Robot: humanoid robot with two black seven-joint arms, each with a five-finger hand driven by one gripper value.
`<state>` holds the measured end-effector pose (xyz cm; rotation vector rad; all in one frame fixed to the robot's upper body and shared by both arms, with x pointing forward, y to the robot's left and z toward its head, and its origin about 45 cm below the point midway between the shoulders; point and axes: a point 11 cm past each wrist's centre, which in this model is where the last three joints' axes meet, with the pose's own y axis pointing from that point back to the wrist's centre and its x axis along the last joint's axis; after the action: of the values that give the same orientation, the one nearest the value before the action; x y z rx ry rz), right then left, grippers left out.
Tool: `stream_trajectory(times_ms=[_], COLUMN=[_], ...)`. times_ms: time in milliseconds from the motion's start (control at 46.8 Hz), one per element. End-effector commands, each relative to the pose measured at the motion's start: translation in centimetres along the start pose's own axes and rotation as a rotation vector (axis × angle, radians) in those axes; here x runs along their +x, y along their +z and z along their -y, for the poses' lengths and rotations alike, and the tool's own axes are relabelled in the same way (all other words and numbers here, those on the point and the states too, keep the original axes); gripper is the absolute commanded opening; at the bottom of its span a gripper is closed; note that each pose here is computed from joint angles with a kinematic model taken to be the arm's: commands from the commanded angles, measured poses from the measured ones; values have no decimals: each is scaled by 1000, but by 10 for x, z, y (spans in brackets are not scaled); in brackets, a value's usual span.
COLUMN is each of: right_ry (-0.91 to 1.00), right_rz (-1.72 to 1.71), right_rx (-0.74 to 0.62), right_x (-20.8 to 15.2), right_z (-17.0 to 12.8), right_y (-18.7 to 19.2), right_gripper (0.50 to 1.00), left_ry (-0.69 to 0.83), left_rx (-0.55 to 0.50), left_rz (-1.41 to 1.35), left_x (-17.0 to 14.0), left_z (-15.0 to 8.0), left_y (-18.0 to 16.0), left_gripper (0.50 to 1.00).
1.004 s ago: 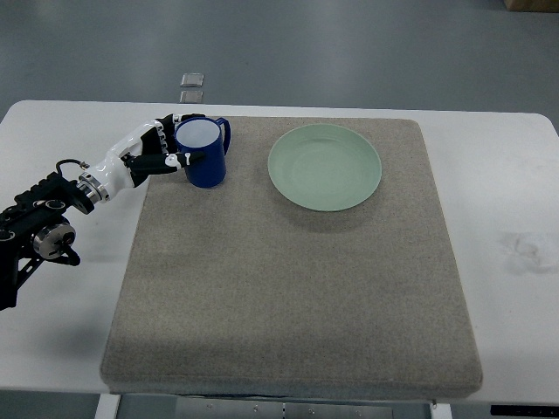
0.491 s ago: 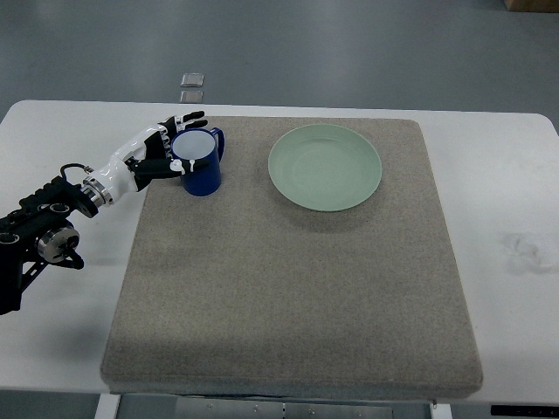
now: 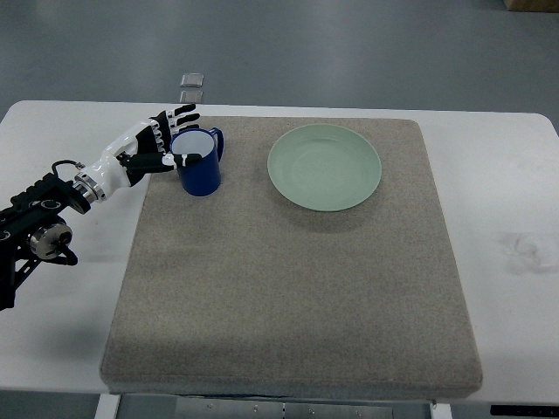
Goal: Place cup left of plate with left hand
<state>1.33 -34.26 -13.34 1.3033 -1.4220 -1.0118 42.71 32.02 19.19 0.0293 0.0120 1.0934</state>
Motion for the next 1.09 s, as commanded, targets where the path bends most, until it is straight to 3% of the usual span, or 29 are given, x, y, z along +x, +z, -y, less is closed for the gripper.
stream_trajectory(times_ms=[0, 192, 491, 769, 919, 1068], right_ry=[0, 0, 0, 0, 0, 0], right_rz=[0, 0, 0, 0, 0, 0], right_rx=[0, 0, 0, 0, 0, 0], right_x=[0, 0, 0, 0, 0, 0], right_z=[0, 0, 0, 0, 0, 0], right_y=[0, 0, 0, 0, 0, 0], right_gripper=[932, 932, 932, 932, 932, 932], left_ry=[19, 31, 62, 219, 288, 392], left_rx=[-4, -13, -127, -234, -221, -135], left_rz=[2, -15, -129, -260, -273, -354], left_x=[11, 24, 42, 63, 61, 58], left_z=[-6, -14, -18, -12, -4, 8], left_y=[5, 12, 41, 62, 56, 30], left_gripper=[988, 990, 992, 984, 979, 977])
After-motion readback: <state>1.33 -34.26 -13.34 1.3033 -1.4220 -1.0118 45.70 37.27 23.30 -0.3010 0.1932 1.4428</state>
